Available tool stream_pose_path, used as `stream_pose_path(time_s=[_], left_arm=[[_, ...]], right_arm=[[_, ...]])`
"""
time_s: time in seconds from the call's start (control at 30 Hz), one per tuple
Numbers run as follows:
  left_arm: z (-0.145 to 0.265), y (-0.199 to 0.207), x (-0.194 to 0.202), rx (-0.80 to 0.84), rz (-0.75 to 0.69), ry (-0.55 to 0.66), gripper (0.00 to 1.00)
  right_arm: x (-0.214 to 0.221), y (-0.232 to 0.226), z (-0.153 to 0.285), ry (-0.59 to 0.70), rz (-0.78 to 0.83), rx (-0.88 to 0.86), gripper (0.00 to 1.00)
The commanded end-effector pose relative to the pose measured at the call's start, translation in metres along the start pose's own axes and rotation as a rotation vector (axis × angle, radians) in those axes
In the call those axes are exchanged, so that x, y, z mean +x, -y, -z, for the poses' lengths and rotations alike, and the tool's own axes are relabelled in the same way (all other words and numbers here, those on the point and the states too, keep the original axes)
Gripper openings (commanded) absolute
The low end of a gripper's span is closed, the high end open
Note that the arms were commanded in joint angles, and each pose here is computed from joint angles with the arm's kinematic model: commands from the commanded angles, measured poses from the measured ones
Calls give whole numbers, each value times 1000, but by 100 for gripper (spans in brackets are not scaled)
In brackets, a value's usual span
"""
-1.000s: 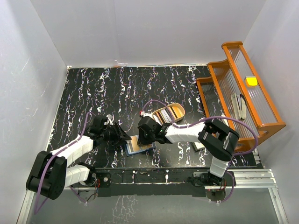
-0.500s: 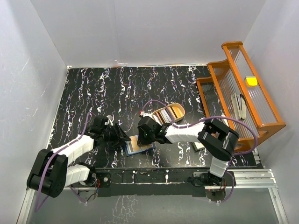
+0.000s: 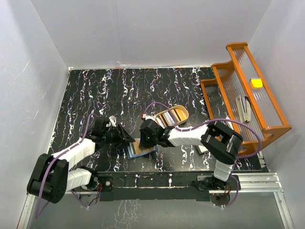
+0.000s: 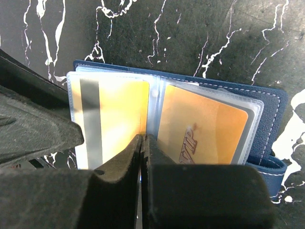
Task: Put the credit cards into the card holder
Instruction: Turn over the card slot in the card holder.
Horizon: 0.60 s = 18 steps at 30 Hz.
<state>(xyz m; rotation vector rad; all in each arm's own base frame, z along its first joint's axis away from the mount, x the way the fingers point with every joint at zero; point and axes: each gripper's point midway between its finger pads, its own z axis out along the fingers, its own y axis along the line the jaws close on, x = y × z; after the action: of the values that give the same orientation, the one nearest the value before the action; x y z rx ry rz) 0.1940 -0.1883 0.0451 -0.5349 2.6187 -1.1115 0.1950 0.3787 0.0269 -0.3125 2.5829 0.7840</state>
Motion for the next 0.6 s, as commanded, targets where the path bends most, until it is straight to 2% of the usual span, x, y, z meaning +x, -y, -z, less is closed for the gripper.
stream_pose_path(time_s=[0.0, 0.13, 0.33, 0.57], left_arm=[[7, 28, 2, 128, -14, -25, 40], [13, 39, 4, 173, -33, -39, 41], [13, 45, 8, 205, -29, -72, 42], [9, 39, 6, 177, -28, -72, 41]], right_arm=[[10, 2, -10, -23, 30, 3, 0], [4, -15, -7, -4, 42, -72, 1], [0, -23, -8, 6, 52, -96, 3], [-7, -17, -2, 50, 63, -61, 13]])
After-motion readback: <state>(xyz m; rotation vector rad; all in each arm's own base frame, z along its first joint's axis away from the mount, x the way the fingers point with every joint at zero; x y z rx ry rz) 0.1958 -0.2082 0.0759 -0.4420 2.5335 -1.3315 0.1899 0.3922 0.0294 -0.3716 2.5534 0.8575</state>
